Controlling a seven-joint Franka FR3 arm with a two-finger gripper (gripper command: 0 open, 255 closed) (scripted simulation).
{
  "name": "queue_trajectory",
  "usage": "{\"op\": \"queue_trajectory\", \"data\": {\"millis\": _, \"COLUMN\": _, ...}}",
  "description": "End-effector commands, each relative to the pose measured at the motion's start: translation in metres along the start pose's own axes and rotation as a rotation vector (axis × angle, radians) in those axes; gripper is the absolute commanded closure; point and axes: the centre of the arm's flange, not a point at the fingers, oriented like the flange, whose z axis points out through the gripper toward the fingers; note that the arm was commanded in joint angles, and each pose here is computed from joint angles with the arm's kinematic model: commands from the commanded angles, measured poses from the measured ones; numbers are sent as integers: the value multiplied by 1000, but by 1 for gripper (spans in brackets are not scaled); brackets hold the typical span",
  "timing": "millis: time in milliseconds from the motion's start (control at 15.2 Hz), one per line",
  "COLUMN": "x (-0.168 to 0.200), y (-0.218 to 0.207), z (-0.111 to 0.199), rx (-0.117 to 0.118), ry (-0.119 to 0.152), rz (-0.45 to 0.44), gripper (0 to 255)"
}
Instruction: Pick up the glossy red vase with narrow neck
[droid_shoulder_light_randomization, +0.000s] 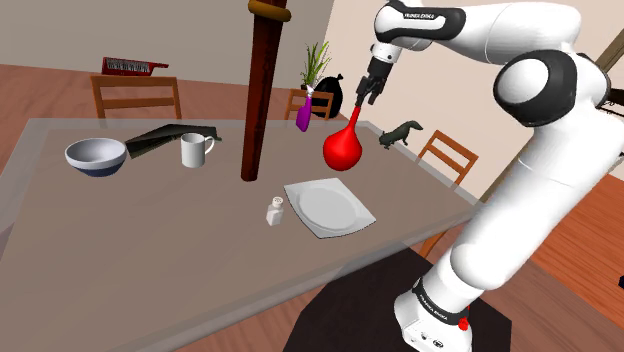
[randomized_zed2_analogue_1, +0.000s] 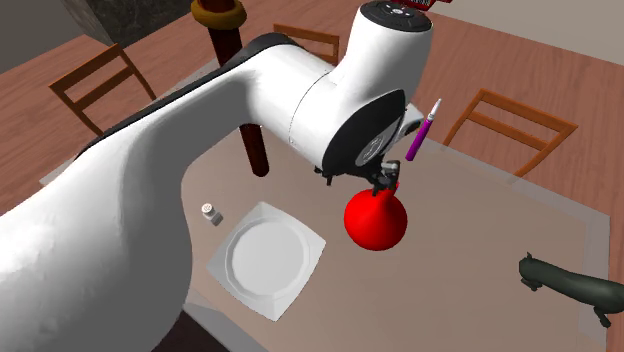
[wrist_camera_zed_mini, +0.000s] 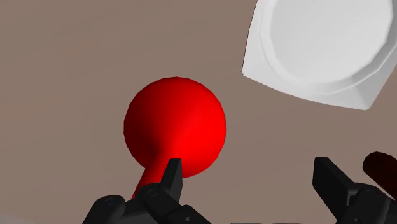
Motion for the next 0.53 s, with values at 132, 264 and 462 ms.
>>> {"op": "queue_trajectory", "data": {"millis": 132, "x": 35, "y": 43, "z": 12, "rx": -5, "ry": -15, "rz": 1, "gripper": 0}}
{"op": "queue_trajectory", "data": {"millis": 264, "x": 51, "y": 64, "z": 17, "rx": -7, "ry": -21, "rz": 2, "gripper": 0}}
{"op": "queue_trajectory", "data": {"millis": 462, "x": 69, "y": 89, "z": 22, "rx": -10, "ry": -30, "rz": 4, "gripper": 0}}
